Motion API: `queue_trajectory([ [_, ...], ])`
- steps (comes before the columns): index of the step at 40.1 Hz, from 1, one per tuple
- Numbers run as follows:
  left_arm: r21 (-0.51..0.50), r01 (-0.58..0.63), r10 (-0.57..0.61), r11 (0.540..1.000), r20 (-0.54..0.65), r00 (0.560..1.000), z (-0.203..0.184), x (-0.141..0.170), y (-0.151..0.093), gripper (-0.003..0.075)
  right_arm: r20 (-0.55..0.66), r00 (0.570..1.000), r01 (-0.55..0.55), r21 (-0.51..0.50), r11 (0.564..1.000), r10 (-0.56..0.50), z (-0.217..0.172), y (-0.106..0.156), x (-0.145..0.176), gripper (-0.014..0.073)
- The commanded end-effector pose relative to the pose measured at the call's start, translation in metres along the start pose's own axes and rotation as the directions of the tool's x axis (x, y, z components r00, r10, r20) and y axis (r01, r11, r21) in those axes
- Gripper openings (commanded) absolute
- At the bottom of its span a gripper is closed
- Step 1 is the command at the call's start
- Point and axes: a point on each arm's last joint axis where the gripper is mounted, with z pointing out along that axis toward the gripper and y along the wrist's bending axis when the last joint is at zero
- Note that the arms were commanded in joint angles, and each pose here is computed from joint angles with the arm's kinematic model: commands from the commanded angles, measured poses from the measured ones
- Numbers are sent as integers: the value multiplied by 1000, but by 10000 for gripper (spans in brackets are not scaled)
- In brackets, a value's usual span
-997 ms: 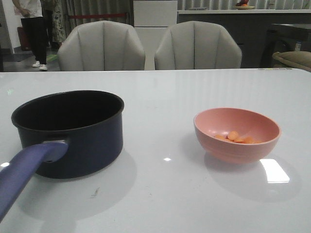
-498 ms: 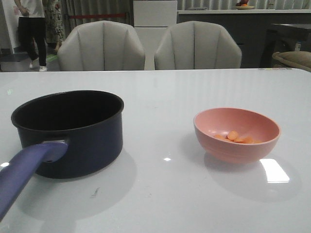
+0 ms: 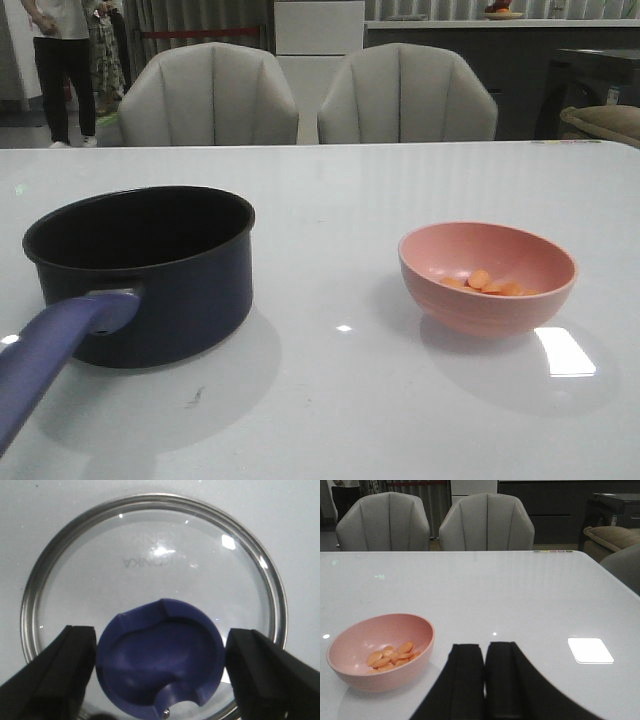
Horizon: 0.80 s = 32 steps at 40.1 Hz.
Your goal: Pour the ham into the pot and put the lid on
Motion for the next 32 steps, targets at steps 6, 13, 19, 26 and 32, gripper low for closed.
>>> queue_trajectory([
  [6,10,5,-6,1000,101,995,-21,-9,-2,526,103,995,15,3,1000,-16,-2,0,-10,165],
  [13,8,3,-4,1000,104,995,-23,-10,-2,579,103,995,15,3,1000,-16,-2,0,-10,165],
  [19,10,-3,2,1000,124,992,-37,-16,-3,579,103,995,15,3,1000,-16,-2,0,-10,165],
  [26,12,-59,56,998,195,979,-63,-14,-15,574,103,995,15,3,1000,-16,-2,0,-10,165],
  [32,25,-125,114,992,260,959,-86,-4,-34,574,103,995,15,3,1000,-16,-2,0,-10,165],
])
